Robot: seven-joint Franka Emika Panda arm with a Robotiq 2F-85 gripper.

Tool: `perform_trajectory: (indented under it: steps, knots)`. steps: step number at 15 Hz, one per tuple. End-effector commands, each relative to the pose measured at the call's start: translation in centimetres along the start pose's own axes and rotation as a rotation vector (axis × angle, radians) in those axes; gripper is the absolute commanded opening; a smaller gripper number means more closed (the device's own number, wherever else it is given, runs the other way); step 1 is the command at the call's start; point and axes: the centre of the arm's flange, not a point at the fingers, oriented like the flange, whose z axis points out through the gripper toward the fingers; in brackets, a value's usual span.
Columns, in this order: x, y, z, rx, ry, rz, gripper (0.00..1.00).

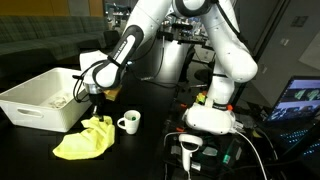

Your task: Put the towels into the basket and the marker and tape into the mug

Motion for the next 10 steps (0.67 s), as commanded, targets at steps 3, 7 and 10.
perform_trajectory:
  steps: [3, 7, 10]
  knots:
    - [-0.5, 1.8, -1.8, -0.076, 0.0, 0.166, 0.02]
    - [-0.9, 6.7, -3.2, -0.12, 0.019, 0.405, 0.02]
    - [-2.2, 11.0, -4.7, -0.139, 0.023, 0.575, 0.02]
